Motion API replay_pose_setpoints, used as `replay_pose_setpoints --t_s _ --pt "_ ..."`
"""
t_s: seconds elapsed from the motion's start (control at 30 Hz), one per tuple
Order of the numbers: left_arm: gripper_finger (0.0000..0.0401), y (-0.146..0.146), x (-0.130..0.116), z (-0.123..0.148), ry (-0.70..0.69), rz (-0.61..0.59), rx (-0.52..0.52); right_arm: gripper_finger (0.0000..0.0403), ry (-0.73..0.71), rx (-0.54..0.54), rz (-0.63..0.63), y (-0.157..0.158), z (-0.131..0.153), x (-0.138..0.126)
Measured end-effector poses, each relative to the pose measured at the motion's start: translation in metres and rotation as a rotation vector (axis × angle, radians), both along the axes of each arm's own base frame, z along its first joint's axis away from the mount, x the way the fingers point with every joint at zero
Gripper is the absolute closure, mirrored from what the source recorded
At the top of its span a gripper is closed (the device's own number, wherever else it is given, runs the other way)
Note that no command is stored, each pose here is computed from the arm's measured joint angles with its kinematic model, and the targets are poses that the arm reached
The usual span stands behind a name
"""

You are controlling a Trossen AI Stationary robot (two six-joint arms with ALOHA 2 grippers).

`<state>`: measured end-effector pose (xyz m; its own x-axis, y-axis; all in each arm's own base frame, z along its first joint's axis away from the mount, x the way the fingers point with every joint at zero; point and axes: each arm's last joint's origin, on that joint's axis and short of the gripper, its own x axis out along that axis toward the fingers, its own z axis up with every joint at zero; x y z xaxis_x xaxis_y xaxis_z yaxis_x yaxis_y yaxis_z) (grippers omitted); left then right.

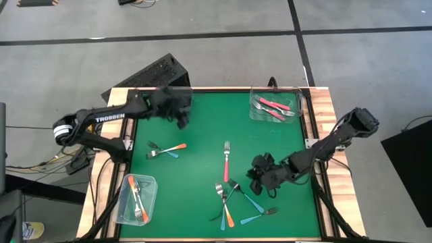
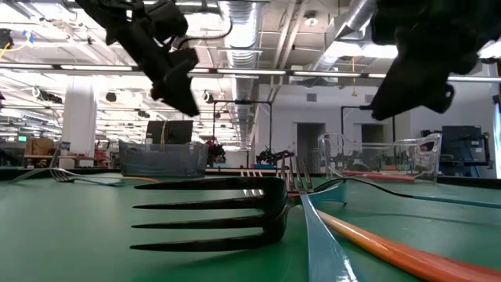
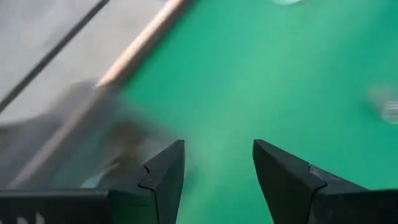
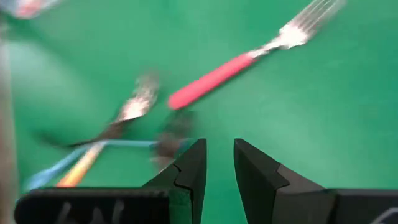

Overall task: Sort silverware by color (type)
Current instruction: Put the blue fork into the black bin

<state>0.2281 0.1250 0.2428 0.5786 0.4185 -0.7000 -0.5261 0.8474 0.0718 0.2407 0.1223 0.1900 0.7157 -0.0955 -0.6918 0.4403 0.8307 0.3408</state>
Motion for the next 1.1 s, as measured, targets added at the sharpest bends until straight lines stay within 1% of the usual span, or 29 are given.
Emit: replay_pose_setpoints --t_s 0.07,0.17,0.23,0.37,0.43,0.53,0.6,0.7,0.8,0.87,0.93,1.0,1.1 --pt "0.0223 -0.019 0.011 -0.007 -0.065 -0.075 0.012 0.0294 -0.033 0.031 0.037 0.013 -0.004 0.003" --pt "0.0223 -0.043 0.023 -0.012 -0.144 -0.183 0.048 0.0294 -0.089 0.048 0.097 0.032 -0.015 0.011" --pt "0.0223 -0.056 0.028 -0.014 -0.176 -0.221 0.069 0.0294 -0.078 0.036 0.124 0.042 -0.024 0.013" --pt "0.0223 -0.075 0.033 -0.013 -0.195 -0.232 0.093 0.0291 -0.013 -0.007 0.148 0.055 -0.04 0.02" --pt "0.0223 -0.082 0.034 -0.013 -0.198 -0.235 0.083 0.0285 0.016 -0.026 0.148 0.059 -0.047 0.026" --pt "0.0223 -0.093 0.035 -0.014 -0.199 -0.263 0.06 0.0263 0.095 -0.079 0.145 0.063 -0.058 0.032" --pt "0.0223 -0.1 0.035 -0.014 -0.201 -0.277 0.057 0.0242 0.128 -0.119 0.13 0.066 -0.06 0.037" --pt "0.0223 -0.108 0.036 -0.013 -0.203 -0.263 0.072 0.0214 0.212 -0.182 0.084 0.066 -0.065 0.042" --pt "0.0223 -0.115 0.036 -0.013 -0.204 -0.246 0.09 0.0205 0.274 -0.214 0.059 0.063 -0.066 0.048" --pt "0.0223 -0.119 0.036 -0.013 -0.201 -0.246 0.105 0.0213 0.287 -0.226 0.054 0.063 -0.068 0.051" --pt "0.0223 -0.12 0.036 -0.012 -0.195 -0.243 0.137 0.0234 0.299 -0.233 0.051 0.063 -0.071 0.053" --pt "0.0223 -0.119 0.036 -0.012 -0.193 -0.228 0.146 0.0268 0.316 -0.235 0.056 0.06 -0.073 0.055" --pt "0.0223 -0.119 0.036 -0.013 -0.201 -0.214 0.131 0.0339 0.336 -0.234 0.06 0.056 -0.072 0.056"
